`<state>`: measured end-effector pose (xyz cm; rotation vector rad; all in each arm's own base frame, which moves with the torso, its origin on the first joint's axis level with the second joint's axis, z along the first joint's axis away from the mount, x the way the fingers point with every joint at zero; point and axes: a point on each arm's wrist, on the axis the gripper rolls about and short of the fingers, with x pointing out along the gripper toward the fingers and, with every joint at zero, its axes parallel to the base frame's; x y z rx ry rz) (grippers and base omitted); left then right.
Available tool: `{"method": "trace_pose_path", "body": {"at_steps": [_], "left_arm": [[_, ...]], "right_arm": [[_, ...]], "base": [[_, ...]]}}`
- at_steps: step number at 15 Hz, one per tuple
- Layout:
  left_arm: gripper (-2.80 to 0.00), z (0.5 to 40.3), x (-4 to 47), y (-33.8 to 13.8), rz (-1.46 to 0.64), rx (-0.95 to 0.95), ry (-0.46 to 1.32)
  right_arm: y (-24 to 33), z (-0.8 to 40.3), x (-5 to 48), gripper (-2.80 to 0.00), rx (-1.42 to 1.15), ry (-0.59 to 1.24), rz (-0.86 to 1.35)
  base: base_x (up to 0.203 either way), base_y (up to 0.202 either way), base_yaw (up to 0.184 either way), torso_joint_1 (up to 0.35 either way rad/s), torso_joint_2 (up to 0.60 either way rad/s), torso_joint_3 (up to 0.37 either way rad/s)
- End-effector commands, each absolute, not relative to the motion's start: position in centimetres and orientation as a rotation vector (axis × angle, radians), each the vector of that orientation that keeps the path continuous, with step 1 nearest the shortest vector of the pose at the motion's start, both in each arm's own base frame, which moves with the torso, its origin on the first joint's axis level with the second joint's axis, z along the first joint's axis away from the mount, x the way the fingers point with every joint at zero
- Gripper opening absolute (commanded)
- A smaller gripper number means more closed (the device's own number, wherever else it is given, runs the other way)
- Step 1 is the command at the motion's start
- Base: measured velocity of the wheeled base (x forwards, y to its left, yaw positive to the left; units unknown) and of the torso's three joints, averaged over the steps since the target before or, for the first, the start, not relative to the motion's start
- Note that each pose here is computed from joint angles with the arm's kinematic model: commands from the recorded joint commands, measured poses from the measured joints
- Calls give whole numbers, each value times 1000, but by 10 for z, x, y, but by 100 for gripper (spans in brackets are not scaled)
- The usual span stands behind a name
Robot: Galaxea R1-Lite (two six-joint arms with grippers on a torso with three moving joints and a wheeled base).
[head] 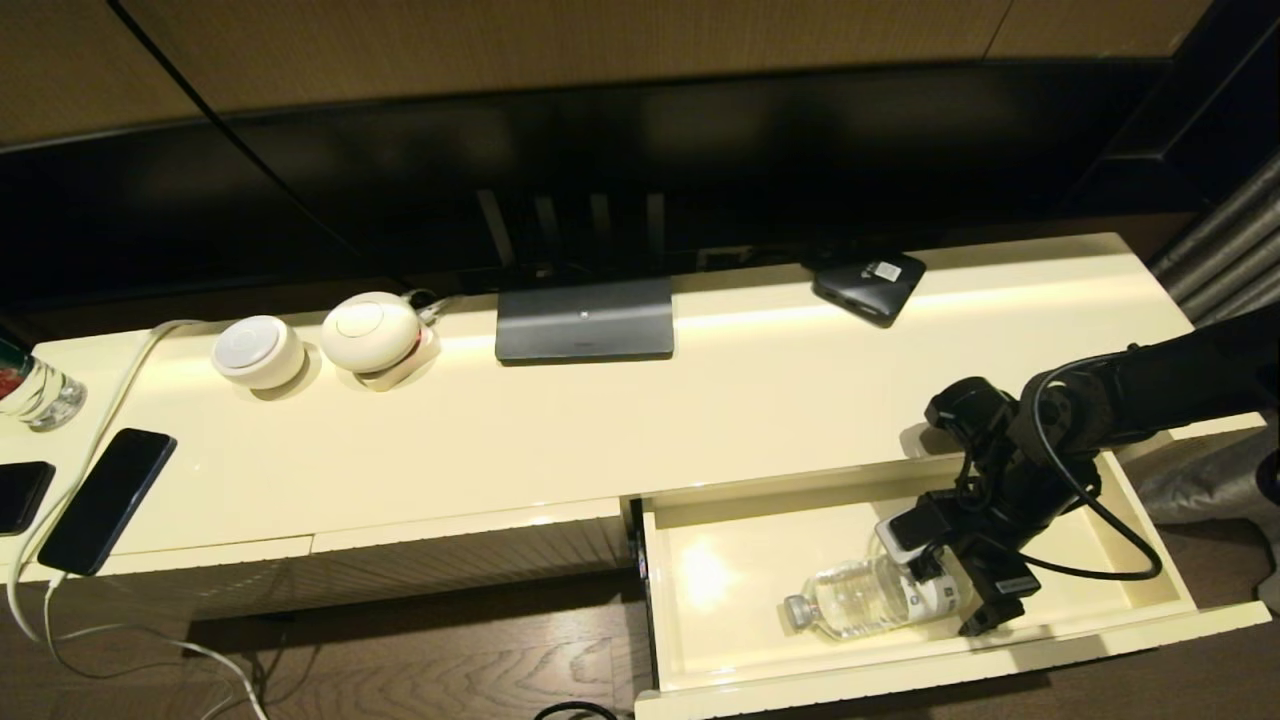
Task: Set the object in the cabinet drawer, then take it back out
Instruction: Take the mineral water out of the drawer and put it on the table
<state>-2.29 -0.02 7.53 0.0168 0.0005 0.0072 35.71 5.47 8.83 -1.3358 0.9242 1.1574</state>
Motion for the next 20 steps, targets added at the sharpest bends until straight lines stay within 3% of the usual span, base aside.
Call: {"method": "trace_pose_path", "body": {"at_steps": [1, 12, 13, 20], "left_arm": [[-280, 74, -23, 0, 8, 17, 5], [-280, 74, -23, 0, 9, 17, 5], [-280, 74, -23, 0, 8, 17, 5], [-280, 74, -23, 0, 8, 17, 5]], "right_arm": [[55, 84, 357, 0, -1337, 931, 1176], [56, 80, 358, 0, -1332, 941, 1188], [56, 80, 358, -280, -1331, 940, 1189], [56, 83, 357, -280, -1336, 935, 1180]], "base": [[0, 0, 0, 0, 0, 0], [0, 0, 0, 0, 0, 0], [0, 0, 0, 0, 0, 0], [0, 0, 0, 0, 0, 0]]}}
